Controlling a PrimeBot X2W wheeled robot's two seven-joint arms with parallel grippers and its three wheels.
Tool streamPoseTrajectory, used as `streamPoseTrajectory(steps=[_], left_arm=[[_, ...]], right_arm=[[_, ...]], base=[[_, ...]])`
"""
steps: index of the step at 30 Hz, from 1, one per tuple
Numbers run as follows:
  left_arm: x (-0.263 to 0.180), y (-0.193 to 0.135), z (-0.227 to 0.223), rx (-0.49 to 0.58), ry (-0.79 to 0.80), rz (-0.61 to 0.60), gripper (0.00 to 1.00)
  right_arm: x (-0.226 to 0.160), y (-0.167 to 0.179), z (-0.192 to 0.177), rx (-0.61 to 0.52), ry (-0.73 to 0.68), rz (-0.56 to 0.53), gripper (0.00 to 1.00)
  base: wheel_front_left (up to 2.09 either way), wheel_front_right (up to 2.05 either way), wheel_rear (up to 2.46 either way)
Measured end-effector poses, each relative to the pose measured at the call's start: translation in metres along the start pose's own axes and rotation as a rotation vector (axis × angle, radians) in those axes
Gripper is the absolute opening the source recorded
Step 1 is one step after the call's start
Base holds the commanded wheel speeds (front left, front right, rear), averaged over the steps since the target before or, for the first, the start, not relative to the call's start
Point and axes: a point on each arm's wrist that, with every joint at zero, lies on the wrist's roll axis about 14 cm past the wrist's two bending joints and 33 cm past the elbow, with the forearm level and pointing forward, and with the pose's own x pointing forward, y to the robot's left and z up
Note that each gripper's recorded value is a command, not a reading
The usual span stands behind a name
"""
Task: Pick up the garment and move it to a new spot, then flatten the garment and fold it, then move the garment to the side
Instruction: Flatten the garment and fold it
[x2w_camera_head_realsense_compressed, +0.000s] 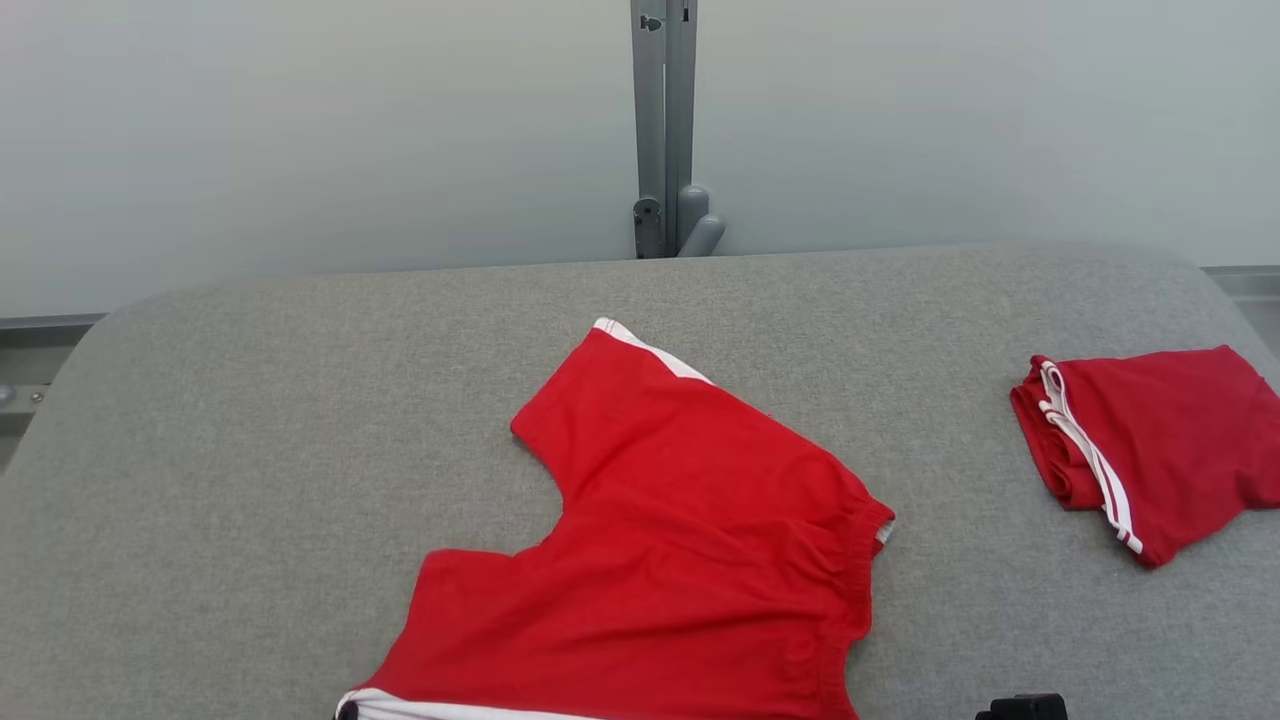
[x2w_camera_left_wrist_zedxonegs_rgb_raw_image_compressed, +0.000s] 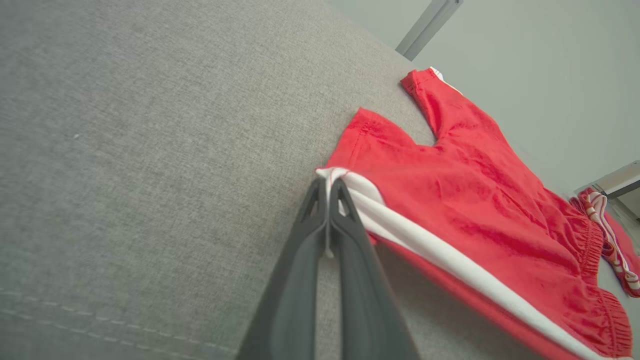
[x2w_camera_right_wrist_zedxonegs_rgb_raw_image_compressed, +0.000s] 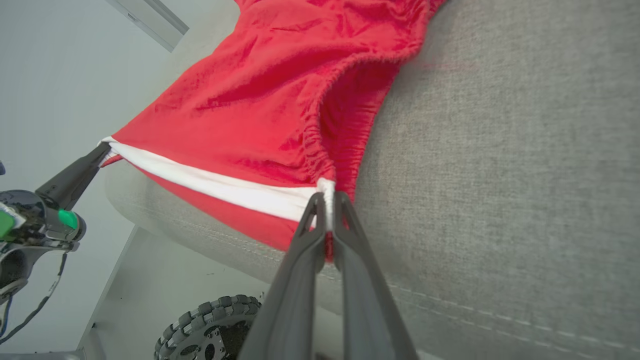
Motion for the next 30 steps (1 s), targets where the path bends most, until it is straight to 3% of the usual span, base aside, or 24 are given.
streamPoseTrajectory(steps=[7,17,23,30], left_arm=[[0.007,-0.011,0.020,0.043,-0.047,-0.049,0.00],[0.112,-0.105,0.106,0.324,-0.159,-0.338,0.00],[0.182,-0.127,0.103,0.458,-0.079,-0.379,0.00],[0.254,-0.131,0.054,0.563,0.075,-0.385,0.00]], right_arm=[[0.002,0.008,0.019,0.043,-0.066,0.022,0.00],[0.041,0.006,0.117,0.214,-0.327,0.041,0.00],[0.070,-0.015,0.148,0.281,-0.424,-0.005,0.00],[0.095,-0.054,0.145,0.353,-0.475,-0.133,0.00]], base=[[0.00,0.00,0.00],[0.00,0.00,0.00],[0.00,0.00,0.00],[0.00,0.00,0.00]])
